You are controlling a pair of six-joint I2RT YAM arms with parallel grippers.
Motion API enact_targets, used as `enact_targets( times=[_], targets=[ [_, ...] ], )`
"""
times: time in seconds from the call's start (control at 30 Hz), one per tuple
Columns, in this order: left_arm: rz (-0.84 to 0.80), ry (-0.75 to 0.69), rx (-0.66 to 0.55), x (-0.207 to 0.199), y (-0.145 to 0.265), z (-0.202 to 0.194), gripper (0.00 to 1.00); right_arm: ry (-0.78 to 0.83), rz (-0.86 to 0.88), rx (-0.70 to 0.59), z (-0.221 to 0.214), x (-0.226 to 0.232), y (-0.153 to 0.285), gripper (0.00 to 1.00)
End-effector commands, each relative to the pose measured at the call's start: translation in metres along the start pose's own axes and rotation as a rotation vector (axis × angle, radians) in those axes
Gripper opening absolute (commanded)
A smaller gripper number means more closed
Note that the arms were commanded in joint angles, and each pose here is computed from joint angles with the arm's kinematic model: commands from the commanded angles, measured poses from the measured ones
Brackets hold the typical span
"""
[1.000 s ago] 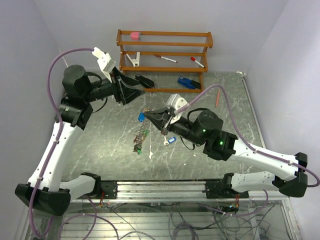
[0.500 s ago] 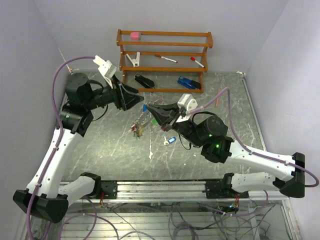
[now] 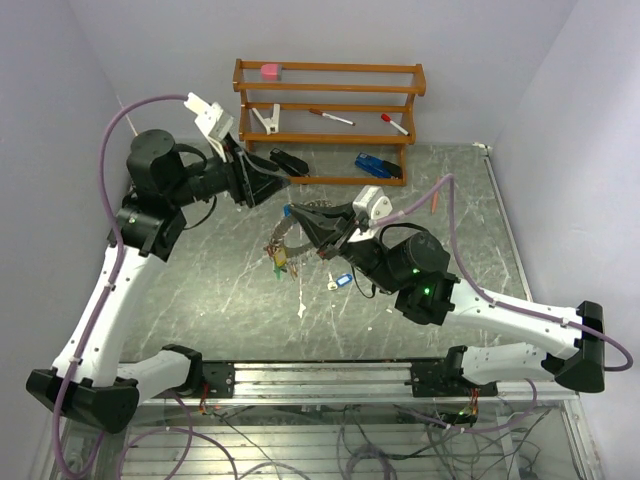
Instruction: Put the keys on the keyring
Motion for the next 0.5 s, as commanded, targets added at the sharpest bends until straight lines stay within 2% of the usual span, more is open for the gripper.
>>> enact_targets(
  times=[0.0, 0.13, 0.23, 0.47],
  targets=[
    [-0.003, -0.056, -0.052, -0.012, 0.004, 0.031, 0.62, -0.028, -0.038, -0.104, 0.033, -0.007, -0.003, 0.00],
    [-0.064, -0.009, -0.065, -0.025, 0.005, 0.035, 0.60, -0.031, -0.055, -0.106, 0.034, -0.010, -0.001, 0.00],
    [-0.092, 0.033, -0.049, -0.030, 0.007, 0.023, 0.58, -0.030, -0.072, -0.110, 0.036, -0.014, 0.000, 0.00],
    [-0.136, 0.090, -0.036, -0.041, 0.013, 0.005, 0.62, -0.037, -0.110, -0.125, 0.041, -0.020, -0.001, 0.00]
  ],
)
Point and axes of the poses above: each gripper's point midway between its finger pads, its own y axis back along the fingers, its own x axis along the line the jaws close on, z = x × y, the point moved 1 cm from there along y, back along the fingers, and after that the axes turned 3 degrees about -y, right-handed, at the moved point
